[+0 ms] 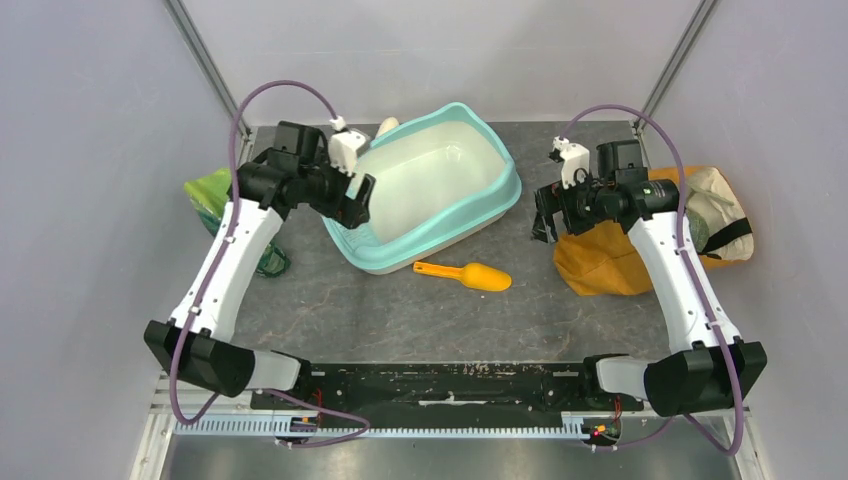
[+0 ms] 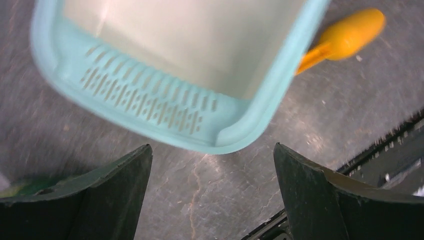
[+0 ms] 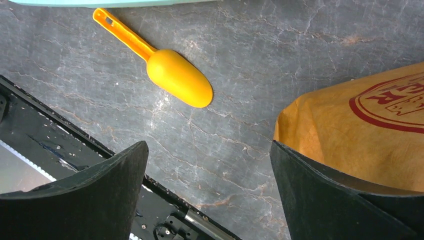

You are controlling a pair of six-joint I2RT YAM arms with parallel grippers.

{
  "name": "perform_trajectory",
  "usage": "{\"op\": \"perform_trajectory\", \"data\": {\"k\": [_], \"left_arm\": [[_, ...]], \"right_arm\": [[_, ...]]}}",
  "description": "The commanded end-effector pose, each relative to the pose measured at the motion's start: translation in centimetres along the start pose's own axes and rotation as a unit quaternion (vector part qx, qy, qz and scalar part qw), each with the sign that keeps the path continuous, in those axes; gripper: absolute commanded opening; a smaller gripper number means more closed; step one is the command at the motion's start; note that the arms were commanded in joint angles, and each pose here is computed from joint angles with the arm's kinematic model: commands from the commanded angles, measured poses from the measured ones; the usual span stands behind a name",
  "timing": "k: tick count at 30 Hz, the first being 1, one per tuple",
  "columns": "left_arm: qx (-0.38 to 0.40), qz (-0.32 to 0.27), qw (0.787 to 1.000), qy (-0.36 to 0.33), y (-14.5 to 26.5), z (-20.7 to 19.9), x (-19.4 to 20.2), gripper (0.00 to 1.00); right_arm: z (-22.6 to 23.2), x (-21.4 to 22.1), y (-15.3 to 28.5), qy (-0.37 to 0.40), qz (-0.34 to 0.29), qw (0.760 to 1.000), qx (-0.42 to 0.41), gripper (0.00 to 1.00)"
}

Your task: Fill the litter box with clean litter

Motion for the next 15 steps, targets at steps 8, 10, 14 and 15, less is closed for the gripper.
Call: {"op": "perform_trajectory", "data": {"k": [8,10,14,15], "left_arm": [[0.272,-0.098,0.890,-0.354,-2.2,-15.9,-2.7,0.97],[0.297,-0.103,0.853,-0.417,-3.7,-19.0,-1.9,0.97],[0.321,-0.074,0.801,-0.500,-7.7,-22.7,0.3,0.97],[0.325,-0.065,0.794,-0.510,-8.7,-23.3,0.9,0.97]], "right_arm": [[0.2,-5.2,2.7,-0.040,-0.080,0.996,0.017,0.99],[-0.1,-5.7,3.0,-0.045,-0.083,0.995,0.018,0.99],[-1.1,-6.4,3.2,-0.061,-0.088,0.994,0.026,0.99],[-1.2,-6.5,3.2,-0.065,-0.089,0.994,0.025,0.99]]}}
Point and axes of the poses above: each gripper's point midway between its finger pads, its own y axis back along the fingers, its own z axis along the line the jaws close on, x = y × z, the point moved 3 cm from there along y, back along the fingers, and after that the axes turned 6 degrees about -y, right-handed, at the moved point
